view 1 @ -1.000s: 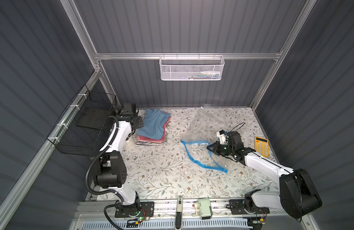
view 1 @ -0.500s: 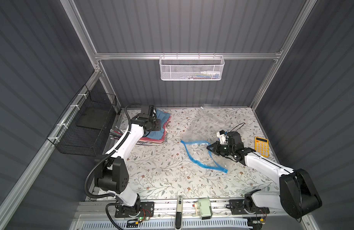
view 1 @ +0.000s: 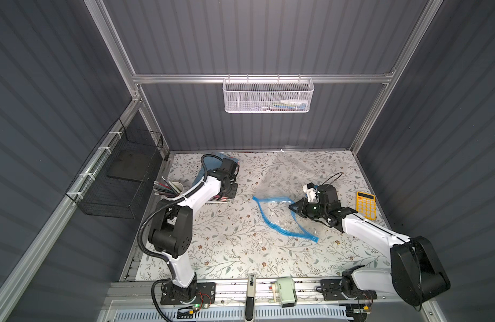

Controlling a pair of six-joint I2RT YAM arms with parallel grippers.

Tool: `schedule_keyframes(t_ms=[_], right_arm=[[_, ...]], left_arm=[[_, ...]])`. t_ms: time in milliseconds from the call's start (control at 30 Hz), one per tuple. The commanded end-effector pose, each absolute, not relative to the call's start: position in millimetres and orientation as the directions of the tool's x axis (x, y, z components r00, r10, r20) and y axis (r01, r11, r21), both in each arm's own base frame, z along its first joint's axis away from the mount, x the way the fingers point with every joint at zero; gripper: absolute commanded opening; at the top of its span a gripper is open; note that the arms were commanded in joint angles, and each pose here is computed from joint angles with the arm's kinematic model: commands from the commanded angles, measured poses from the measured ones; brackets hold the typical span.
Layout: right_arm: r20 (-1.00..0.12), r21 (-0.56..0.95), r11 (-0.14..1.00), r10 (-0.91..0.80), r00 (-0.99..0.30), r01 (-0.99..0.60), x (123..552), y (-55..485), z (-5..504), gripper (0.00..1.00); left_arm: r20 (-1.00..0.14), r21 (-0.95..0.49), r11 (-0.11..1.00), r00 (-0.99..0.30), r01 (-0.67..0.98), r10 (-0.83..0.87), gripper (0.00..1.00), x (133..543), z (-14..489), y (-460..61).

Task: Take the tank top out of the vacuum bag
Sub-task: Adjust the tank top.

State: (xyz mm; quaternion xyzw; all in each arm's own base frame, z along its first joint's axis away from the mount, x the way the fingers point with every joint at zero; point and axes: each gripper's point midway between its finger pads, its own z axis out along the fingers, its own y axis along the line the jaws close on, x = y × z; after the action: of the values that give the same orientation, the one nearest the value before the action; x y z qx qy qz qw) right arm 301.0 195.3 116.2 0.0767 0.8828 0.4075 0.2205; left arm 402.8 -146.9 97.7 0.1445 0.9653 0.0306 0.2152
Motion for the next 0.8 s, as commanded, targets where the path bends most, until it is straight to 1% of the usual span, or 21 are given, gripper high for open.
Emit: schedule_keyframes(t_ms=[0,233,433,767], right_arm=[[-0.332,0.755,0.654,0.315,-0.889,-0.050,297.8,193.5,116.9,0.00],[-0.329,0.755,0.654,0.312,-0.891,-0.050,300.4,194.9,115.7,0.00],[-0.330,0.755,0.654,0.312,-0.891,-0.051,300.2,195.1,115.5,0.00],[-0.327,0.753,0.657,0.306,-0.894,-0.050,301.8,195.6,114.2,0.00]], left_arm=[[-0.413,0.194,0.952,-0.861,0.236,0.298,0.39,416.5,107.5,-136.8],[-0.413,0.227,0.950,-0.862,0.215,0.294,0.41,425.6,102.7,-134.0],[-0.408,0.207,0.955,-0.868,0.213,0.282,0.38,430.4,95.3,-140.1],[-0.376,0.253,0.950,-0.886,0.183,0.270,0.38,433.9,80.8,-132.2]])
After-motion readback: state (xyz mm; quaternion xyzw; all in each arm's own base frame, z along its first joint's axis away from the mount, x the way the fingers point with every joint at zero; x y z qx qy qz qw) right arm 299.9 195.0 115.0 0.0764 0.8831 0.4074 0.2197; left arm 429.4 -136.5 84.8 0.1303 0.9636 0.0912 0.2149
